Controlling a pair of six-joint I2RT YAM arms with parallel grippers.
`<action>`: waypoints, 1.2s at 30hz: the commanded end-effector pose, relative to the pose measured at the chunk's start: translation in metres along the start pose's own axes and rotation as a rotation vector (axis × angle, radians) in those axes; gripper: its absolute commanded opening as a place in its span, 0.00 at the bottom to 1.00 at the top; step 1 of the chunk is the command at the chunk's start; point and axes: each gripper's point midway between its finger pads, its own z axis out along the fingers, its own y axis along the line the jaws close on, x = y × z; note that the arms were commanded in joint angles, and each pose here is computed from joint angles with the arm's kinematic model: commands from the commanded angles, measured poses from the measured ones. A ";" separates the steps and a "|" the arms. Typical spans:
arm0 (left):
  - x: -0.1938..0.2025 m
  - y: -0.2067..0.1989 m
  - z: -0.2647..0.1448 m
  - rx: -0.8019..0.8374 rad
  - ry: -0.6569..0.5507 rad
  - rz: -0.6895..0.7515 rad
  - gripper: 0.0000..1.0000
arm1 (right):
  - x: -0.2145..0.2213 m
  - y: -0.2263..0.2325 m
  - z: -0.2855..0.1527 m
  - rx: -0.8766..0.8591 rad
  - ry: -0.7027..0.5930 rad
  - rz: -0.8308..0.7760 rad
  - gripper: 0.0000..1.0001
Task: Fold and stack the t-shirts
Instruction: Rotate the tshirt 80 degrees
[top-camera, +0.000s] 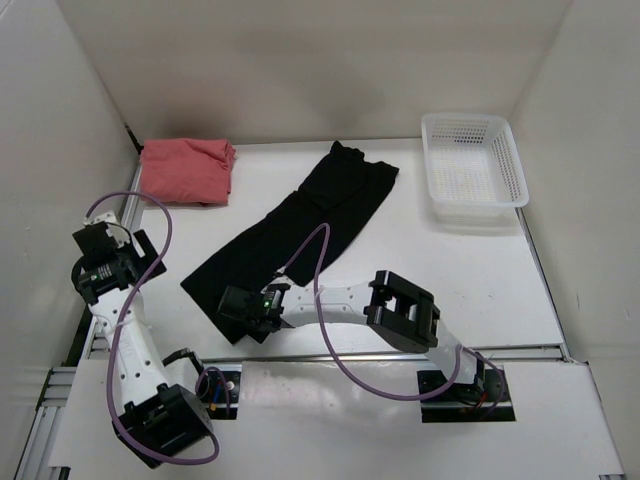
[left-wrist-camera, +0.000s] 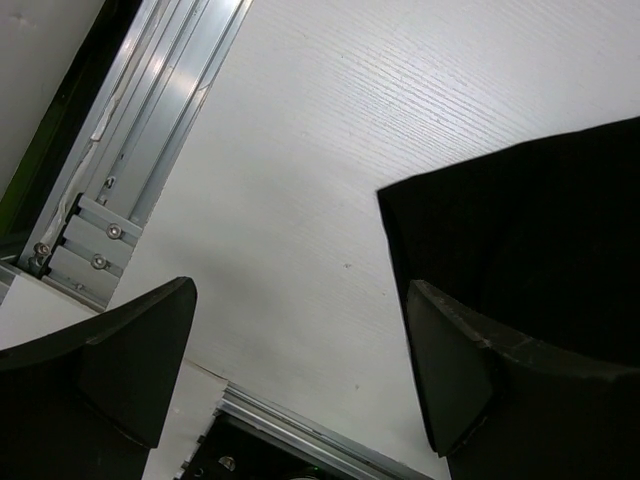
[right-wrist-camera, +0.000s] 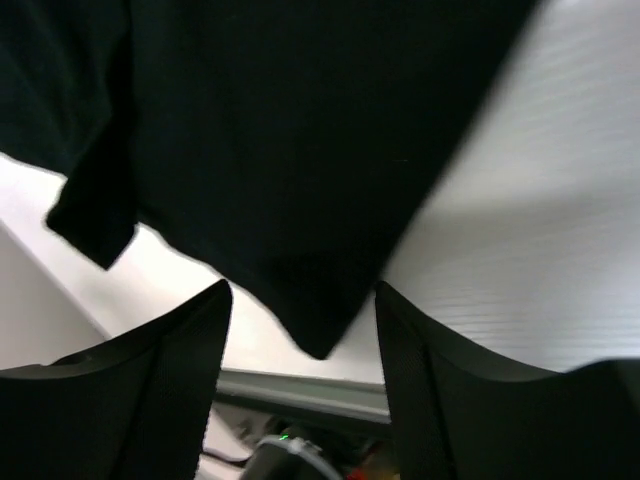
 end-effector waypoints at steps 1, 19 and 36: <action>-0.009 -0.002 -0.007 0.014 -0.024 -0.005 0.98 | 0.009 -0.003 -0.001 0.031 0.073 0.051 0.64; -0.007 -0.005 -0.001 0.032 -0.005 -0.005 0.98 | -0.001 -0.056 0.021 0.145 0.056 0.241 0.07; 0.018 -0.085 -0.050 0.408 -0.026 0.139 0.99 | -0.090 -0.279 -0.087 0.356 0.032 -0.179 0.00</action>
